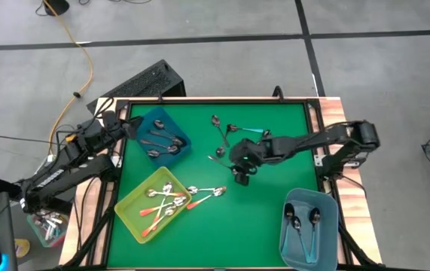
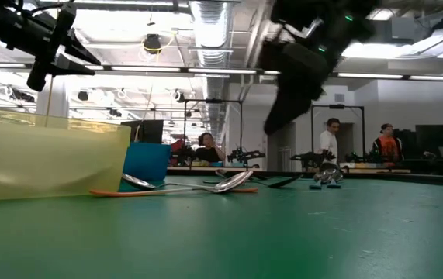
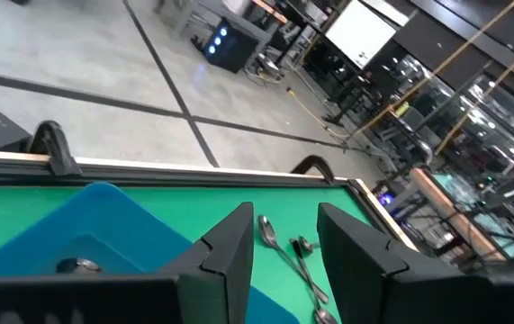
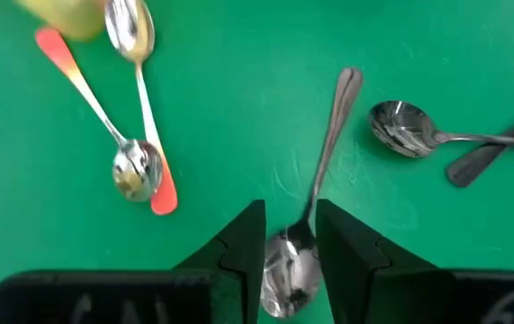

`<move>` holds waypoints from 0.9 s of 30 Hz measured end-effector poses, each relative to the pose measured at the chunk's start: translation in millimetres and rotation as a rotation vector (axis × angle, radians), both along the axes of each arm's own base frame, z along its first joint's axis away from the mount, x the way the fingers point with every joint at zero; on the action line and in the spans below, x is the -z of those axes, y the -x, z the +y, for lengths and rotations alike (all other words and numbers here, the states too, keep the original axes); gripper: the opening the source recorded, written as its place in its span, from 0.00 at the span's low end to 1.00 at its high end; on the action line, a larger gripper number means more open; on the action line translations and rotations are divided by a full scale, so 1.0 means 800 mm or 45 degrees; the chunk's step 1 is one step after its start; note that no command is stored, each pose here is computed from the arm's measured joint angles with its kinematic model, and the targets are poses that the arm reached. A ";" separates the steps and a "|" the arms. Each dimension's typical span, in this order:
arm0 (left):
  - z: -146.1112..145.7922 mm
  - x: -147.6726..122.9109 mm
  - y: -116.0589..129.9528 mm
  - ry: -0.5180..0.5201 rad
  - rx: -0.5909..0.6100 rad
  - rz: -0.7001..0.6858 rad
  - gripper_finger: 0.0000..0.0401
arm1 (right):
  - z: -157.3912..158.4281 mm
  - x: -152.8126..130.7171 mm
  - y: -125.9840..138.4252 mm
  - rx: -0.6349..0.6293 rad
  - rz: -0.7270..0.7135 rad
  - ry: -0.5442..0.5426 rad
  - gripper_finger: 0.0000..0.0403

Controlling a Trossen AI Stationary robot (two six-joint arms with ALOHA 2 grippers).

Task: Sort silverware by color (type)
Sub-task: Put the blue spoon into the blue bin

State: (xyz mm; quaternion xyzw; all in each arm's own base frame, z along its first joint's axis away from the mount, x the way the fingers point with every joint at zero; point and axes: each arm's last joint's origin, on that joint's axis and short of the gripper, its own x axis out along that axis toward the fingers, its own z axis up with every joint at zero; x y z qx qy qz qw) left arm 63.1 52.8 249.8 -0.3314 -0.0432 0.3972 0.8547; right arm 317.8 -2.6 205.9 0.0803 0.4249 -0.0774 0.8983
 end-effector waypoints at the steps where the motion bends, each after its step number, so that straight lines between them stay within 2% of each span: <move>1: 0.000 0.000 0.000 -0.001 -0.008 0.000 0.27 | 0.000 0.006 0.009 0.018 -0.040 -0.015 0.28; 5: 0.000 0.000 0.000 -0.003 -0.016 -0.002 0.27 | -0.001 0.025 0.034 0.065 -0.281 -0.060 0.28; 7: 0.000 0.000 0.000 -0.007 -0.010 0.002 0.27 | -0.003 0.022 0.039 0.060 -0.406 -0.050 0.28; 10: 0.000 0.000 0.000 -0.024 0.002 0.023 0.27 | -0.012 0.010 0.045 0.060 -0.466 -0.010 0.28; 14: 0.001 0.001 -0.001 -0.039 0.011 0.052 0.27 | -0.032 0.004 0.055 0.109 -0.387 0.036 0.28; 18: -0.001 0.001 -0.002 -0.032 0.090 0.054 0.27 | -0.050 0.000 0.067 0.147 -0.236 0.033 0.28; 23: -0.001 0.002 -0.002 -0.059 0.114 0.099 0.27 | -0.057 0.005 0.077 0.049 -0.103 0.020 0.28; 27: 0.000 0.002 -0.001 -0.085 0.059 0.128 0.27 | -0.059 0.007 0.075 0.012 -0.101 0.066 0.28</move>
